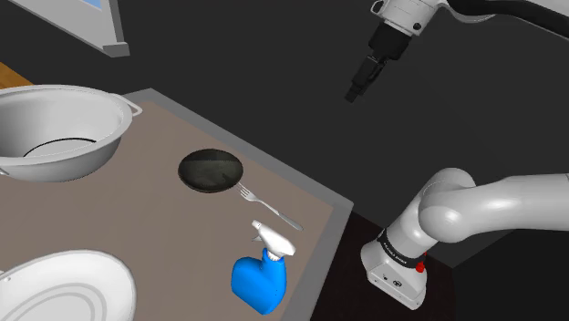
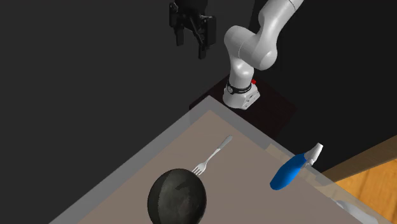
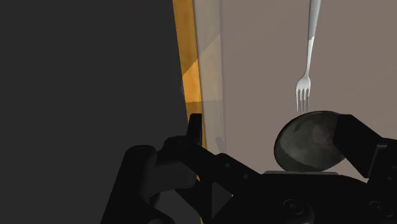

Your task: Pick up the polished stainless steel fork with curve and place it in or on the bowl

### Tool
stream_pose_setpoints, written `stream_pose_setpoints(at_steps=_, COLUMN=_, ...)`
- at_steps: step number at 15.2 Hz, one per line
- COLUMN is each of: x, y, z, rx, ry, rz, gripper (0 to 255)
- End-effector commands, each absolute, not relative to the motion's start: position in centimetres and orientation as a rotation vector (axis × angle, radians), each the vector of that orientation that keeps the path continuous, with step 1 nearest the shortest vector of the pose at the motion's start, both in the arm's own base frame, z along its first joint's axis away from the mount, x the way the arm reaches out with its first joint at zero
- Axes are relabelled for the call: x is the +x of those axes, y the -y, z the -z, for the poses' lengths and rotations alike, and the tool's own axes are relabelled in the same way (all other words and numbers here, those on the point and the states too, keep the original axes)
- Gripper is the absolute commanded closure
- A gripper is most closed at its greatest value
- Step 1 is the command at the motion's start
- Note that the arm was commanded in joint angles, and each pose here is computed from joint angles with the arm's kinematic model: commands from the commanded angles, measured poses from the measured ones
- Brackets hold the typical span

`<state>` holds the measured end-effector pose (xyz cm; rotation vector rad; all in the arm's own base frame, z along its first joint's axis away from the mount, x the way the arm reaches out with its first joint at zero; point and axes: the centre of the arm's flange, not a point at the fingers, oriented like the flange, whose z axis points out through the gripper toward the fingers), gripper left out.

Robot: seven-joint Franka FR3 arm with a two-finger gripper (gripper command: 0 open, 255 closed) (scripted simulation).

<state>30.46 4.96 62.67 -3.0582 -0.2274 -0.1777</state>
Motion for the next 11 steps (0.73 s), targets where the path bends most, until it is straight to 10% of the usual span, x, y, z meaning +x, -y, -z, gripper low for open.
stream_pose_setpoints(at_steps=1, x=30.5, y=-5.0, z=-62.7, rx=-3.058, ry=0.227, rz=0.178, gripper=0)
stream_pose_setpoints(at_steps=11, x=34.1, y=-12.5, z=-52.2, rx=-3.073, ry=0.26, rz=0.149, gripper=0)
